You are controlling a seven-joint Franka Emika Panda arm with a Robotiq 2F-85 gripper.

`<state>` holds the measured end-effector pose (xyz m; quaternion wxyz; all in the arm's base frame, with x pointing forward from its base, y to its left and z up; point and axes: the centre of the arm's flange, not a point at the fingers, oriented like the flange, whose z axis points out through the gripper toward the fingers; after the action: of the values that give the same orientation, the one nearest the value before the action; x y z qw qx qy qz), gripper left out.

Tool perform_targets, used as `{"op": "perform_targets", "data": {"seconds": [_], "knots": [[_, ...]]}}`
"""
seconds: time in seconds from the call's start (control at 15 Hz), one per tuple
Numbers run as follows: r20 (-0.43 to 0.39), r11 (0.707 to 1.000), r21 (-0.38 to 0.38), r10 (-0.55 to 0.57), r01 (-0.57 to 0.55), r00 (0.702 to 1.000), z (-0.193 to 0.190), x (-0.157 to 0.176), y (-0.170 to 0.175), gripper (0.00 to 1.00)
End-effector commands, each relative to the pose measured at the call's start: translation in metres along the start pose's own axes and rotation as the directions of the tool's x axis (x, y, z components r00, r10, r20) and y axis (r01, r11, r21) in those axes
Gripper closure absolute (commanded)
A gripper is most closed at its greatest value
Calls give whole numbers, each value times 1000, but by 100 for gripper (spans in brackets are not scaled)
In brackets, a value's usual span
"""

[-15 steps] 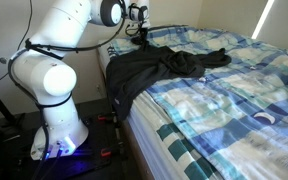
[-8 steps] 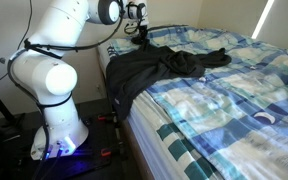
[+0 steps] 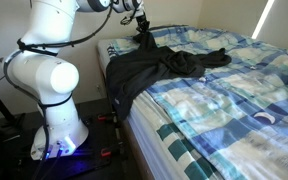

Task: Fold the sweatshirt

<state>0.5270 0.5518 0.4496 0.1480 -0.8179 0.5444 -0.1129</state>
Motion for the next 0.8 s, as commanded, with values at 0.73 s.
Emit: {"op": "perform_targets", "data": {"seconds": [0.73], "knots": [[-92,966,-107,228,-237,969,0,75,76,92]]}}
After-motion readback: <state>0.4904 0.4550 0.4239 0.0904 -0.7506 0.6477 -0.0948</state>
